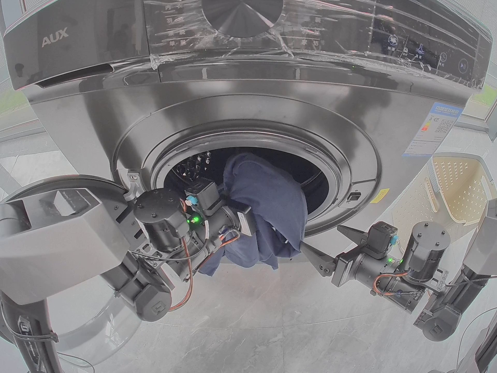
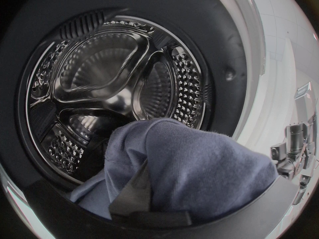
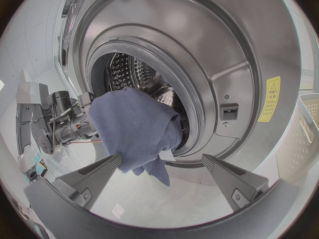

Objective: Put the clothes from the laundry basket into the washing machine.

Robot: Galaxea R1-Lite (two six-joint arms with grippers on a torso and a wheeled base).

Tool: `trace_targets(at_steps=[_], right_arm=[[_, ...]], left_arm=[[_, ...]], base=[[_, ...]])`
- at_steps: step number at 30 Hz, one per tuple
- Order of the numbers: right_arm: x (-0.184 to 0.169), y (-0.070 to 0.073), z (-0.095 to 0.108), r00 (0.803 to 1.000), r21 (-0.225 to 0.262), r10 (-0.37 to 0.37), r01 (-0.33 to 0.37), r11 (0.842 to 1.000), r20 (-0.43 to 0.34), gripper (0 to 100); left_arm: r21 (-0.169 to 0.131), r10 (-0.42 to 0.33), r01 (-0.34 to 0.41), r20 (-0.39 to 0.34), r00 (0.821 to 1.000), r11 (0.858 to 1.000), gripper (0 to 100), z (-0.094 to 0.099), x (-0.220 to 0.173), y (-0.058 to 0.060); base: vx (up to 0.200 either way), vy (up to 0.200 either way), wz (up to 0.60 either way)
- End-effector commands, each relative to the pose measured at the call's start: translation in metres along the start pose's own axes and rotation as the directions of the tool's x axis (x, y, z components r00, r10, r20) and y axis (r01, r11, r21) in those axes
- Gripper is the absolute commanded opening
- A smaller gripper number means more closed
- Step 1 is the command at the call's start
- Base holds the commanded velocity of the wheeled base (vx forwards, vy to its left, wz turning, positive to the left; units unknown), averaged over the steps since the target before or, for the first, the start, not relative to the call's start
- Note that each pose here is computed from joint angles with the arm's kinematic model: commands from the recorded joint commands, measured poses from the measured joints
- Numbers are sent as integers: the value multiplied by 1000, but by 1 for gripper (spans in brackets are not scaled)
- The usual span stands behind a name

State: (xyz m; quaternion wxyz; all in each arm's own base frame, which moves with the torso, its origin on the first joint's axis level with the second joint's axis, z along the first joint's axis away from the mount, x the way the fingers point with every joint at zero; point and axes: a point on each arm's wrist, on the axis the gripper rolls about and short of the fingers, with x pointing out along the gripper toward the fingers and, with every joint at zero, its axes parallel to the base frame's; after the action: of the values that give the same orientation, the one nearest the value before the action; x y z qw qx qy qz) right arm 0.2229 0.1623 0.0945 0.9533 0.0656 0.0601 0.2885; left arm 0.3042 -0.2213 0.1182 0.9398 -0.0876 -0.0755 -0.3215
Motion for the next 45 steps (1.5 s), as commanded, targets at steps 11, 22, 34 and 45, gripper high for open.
trace_targets(at_steps=[11,22,34,45], right_arm=[[2,1,-4,1000,-1,5,-5,1000,-16,100],[3,3,-6,1000,-1,9,-9,1000,-18,100],[3,2,-7,1000,-2,8,-8,1000,-26,100],[3,2,-9,999,-2,6,-6,1000,-35,100]], left_arm=[[7,142,-142,29,990,990,0,-25,67,25],[4,215,-217,111,970,976,0,-13,119,53],[-79,295,-287,123,948,955,0,1,142,61],[-68,303,-300,40,952,951,100,-9,133,58]], base=[[0,0,0],[0,0,0],[0,0,0],[0,0,0]])
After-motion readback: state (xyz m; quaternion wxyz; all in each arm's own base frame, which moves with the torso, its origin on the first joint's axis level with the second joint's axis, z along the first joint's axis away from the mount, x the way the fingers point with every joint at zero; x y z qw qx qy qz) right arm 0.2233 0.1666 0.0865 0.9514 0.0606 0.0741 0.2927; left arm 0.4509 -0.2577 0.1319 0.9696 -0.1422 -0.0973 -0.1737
